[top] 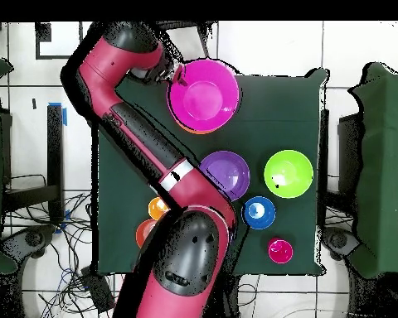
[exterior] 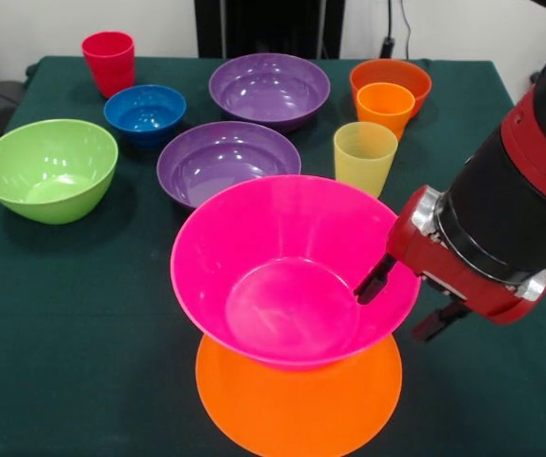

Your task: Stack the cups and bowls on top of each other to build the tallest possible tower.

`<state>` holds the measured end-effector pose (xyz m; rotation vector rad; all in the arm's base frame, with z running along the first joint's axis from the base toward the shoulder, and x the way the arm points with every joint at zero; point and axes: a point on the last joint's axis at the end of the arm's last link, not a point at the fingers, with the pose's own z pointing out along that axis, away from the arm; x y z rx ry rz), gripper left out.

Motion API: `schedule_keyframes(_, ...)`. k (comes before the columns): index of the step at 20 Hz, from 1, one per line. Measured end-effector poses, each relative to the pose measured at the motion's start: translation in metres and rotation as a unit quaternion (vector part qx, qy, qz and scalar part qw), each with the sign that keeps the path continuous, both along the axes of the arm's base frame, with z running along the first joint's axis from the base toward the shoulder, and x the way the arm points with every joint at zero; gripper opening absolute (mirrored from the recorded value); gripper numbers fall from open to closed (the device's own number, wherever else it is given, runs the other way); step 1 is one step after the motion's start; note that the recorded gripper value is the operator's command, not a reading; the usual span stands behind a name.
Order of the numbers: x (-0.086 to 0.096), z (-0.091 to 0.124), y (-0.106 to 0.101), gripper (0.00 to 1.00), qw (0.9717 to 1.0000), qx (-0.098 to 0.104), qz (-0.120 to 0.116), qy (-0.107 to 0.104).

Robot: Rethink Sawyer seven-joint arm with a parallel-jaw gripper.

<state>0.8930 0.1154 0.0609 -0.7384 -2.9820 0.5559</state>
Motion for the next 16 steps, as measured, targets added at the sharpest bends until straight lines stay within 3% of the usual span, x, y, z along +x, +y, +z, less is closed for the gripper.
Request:
schedule_keyframes(11, 0.013, 0.047, 0.001, 1.00, 0.9997, 0.004, 0.001, -0.026)
schedule_keyframes(16, 0.011, 0.059, 0.004, 1.00, 0.9995, 0.014, 0.015, -0.022)
